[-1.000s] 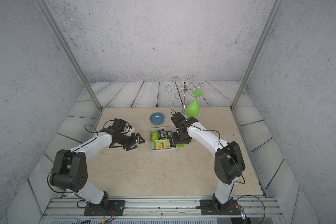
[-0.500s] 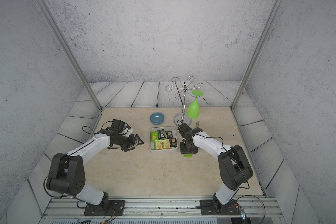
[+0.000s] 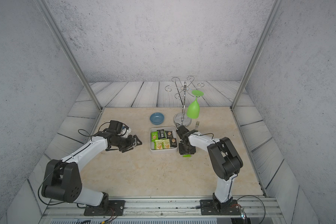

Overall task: Take the cookies out of the storage box
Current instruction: Place the cookie at the center of the board, then pick up the cookie from the storage box.

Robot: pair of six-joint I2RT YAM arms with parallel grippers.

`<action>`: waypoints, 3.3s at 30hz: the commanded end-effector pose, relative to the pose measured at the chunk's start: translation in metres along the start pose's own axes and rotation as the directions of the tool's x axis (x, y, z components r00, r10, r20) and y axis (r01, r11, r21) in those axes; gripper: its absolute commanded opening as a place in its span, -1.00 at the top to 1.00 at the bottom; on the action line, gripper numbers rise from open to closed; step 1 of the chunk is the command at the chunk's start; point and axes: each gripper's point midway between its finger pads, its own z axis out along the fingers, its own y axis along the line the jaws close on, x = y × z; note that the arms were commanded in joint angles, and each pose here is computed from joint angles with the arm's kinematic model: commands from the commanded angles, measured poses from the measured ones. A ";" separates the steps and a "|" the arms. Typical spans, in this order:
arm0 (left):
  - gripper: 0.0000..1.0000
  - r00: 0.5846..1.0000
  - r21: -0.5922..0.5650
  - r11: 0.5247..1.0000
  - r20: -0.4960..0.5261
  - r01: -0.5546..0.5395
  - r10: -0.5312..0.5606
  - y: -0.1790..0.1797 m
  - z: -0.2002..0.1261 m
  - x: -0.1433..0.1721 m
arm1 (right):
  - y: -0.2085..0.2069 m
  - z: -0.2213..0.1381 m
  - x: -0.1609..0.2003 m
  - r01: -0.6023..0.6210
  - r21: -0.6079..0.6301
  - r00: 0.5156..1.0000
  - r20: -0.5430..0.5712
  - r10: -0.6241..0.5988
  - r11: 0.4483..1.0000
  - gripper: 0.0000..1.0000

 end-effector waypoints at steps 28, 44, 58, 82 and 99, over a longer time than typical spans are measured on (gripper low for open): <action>-0.59 1.000 -0.018 1.000 0.011 -0.017 0.017 0.005 -0.009 0.007 | -0.010 -0.009 0.002 -0.011 0.045 1.000 -0.006 0.011 0.999 -0.20; -0.60 1.000 -0.008 1.000 -0.013 -0.001 0.001 0.012 0.002 0.006 | 0.031 -0.095 -0.033 0.006 -0.168 0.996 0.091 0.009 0.986 -0.12; -0.60 1.000 0.006 1.000 -0.018 0.004 -0.004 0.013 0.002 0.001 | 0.109 -0.088 -0.049 0.075 -0.294 0.996 0.074 -0.056 0.953 -0.10; -0.60 0.999 0.006 0.999 -0.029 0.042 -0.042 0.017 0.004 -0.004 | 0.147 -0.022 -0.128 0.111 -0.184 0.989 0.120 -0.090 0.977 -0.24; -0.59 0.997 0.015 0.998 -0.057 0.056 -0.055 0.018 0.009 -0.001 | 0.153 -0.005 -0.137 0.116 -0.165 0.988 0.119 -0.097 0.979 -0.24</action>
